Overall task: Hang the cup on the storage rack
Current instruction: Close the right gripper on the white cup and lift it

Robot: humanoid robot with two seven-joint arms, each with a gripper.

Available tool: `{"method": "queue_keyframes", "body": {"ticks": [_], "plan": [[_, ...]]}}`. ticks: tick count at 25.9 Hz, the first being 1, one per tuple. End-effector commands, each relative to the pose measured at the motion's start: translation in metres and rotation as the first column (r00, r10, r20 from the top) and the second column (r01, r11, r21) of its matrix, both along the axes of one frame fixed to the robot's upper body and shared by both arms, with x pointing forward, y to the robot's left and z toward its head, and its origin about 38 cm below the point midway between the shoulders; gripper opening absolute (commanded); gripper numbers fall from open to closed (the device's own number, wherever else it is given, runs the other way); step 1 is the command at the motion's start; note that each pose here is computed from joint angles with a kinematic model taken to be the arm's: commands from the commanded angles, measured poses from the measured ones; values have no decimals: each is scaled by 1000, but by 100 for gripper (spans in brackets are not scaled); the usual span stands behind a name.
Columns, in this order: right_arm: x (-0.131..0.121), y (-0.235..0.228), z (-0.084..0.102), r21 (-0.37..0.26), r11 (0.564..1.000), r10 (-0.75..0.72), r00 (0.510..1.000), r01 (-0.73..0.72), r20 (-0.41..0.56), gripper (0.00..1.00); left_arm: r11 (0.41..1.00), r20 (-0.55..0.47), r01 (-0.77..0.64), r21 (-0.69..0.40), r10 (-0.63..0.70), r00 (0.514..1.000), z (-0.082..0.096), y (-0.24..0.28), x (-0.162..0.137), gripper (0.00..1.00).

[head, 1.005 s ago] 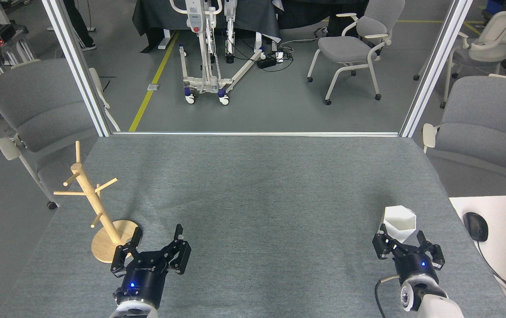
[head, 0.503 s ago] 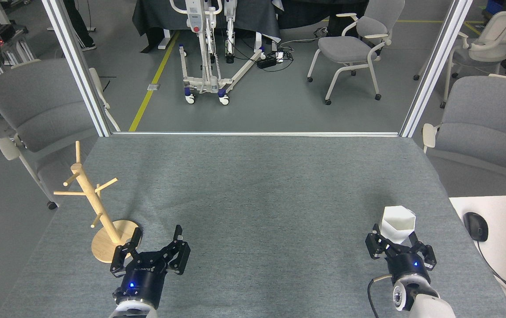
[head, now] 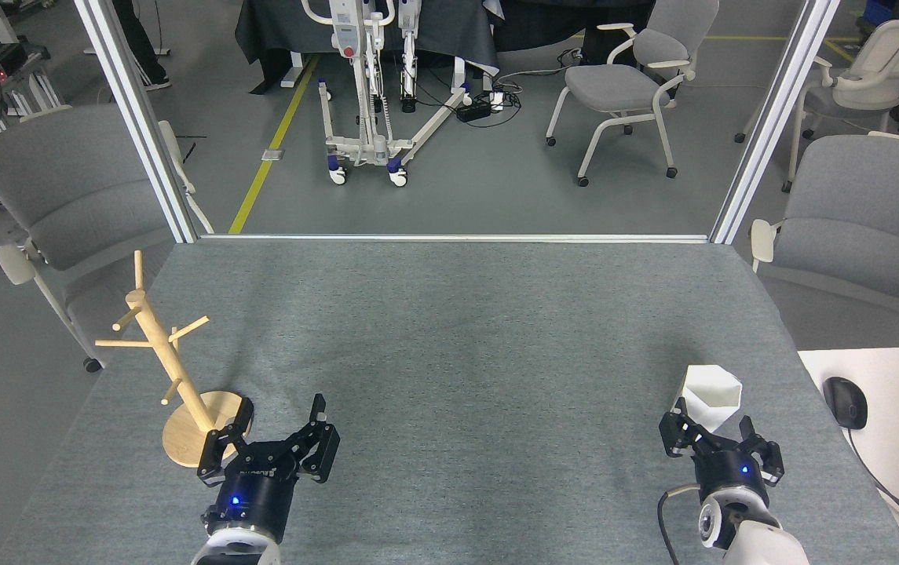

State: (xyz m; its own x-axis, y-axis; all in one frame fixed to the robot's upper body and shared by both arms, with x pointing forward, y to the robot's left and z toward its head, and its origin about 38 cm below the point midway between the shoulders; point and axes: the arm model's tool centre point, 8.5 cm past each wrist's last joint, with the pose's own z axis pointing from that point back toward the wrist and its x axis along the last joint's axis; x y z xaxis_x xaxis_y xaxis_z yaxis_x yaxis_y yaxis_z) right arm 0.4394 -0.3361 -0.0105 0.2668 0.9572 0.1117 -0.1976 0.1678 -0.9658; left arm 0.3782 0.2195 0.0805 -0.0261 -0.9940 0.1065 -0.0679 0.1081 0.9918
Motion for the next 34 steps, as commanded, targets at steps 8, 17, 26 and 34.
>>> {"method": "queue_keyframes", "body": {"ticks": [8, 17, 26, 34], "plan": [[5, 26, -2, 48, 999, -8, 1000, 8, 4, 99, 1000, 1, 1, 0, -1, 1000, 1, 0, 2, 100], [15, 21, 9, 48, 999, -19, 999, 17, 27, 99, 1000, 1, 1, -2, -1, 1000, 1, -1, 2, 100], [18, 13, 14, 45, 997, -69, 997, 68, 32, 98, 1000, 1, -2, -2, 2, 1000, 1, 0, 2, 100], [21, 3, 18, 33, 997, -74, 997, 73, 34, 99, 1000, 1, -2, -2, 2, 1000, 1, 0, 2, 100]]}}
